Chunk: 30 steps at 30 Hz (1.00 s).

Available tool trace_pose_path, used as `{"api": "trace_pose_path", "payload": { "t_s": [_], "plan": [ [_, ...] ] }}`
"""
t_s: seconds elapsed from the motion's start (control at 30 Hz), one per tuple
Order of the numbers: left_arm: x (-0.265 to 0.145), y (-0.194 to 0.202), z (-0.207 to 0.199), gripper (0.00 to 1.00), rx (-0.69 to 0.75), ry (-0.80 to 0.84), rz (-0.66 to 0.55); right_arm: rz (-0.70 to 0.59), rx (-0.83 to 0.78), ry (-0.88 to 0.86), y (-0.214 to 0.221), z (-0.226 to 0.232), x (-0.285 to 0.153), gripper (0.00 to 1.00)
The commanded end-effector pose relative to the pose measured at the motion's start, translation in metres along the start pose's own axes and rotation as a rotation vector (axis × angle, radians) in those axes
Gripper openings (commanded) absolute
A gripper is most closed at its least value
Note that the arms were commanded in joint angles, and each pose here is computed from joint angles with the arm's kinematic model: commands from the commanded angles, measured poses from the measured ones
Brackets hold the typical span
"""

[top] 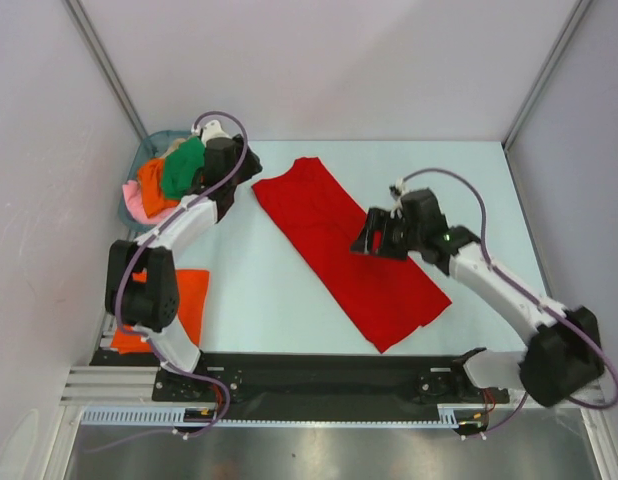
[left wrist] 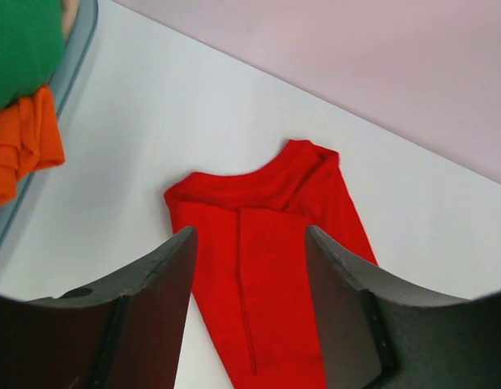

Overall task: Fold and stack the t-shirts
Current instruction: Fold the tshirt

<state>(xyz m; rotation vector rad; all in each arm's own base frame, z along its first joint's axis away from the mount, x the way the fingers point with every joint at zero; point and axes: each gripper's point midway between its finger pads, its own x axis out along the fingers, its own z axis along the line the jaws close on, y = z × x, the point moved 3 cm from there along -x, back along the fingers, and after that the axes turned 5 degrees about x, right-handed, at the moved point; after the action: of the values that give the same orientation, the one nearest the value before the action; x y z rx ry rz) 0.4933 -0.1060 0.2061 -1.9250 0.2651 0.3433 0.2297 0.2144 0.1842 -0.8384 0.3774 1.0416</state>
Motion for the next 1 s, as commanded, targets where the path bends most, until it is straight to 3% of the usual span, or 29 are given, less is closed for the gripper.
{"api": "trace_pose_path", "payload": {
  "t_s": [0.0, 0.23, 0.4, 0.5, 0.63, 0.83, 0.97],
  "plan": [
    [-0.028, 0.020, 0.003, 0.61, 0.017, -0.049, 0.065, -0.128, -0.161, -0.010, -0.088, -0.015, 0.022, 0.77],
    [-0.024, 0.065, 0.014, 0.54, -0.071, -0.077, 0.180, -0.199, -0.264, -0.079, -0.214, -0.037, 0.100, 0.78],
    [-0.008, 0.077, 0.020, 0.53, -0.064, -0.109, 0.193, -0.163, -0.314, -0.155, -0.256, -0.049, 0.168, 0.77],
    [0.005, 0.088, 0.023, 0.54, -0.069, -0.132, 0.214, -0.170, -0.342, -0.178, -0.277, -0.045, 0.186, 0.77],
    [0.021, 0.099, 0.028, 0.54, -0.081, -0.163, 0.232, -0.132, -0.303, -0.177, -0.279, -0.068, 0.229, 0.73],
    [0.045, 0.116, 0.045, 0.59, -0.174, -0.192, 0.267, -0.124, -0.261, -0.196, -0.277, -0.083, 0.254, 0.66],
    [0.060, 0.118, 0.050, 0.61, -0.209, -0.188, 0.265, -0.083, -0.204, -0.215, -0.263, -0.093, 0.269, 0.55]
  ]
}}
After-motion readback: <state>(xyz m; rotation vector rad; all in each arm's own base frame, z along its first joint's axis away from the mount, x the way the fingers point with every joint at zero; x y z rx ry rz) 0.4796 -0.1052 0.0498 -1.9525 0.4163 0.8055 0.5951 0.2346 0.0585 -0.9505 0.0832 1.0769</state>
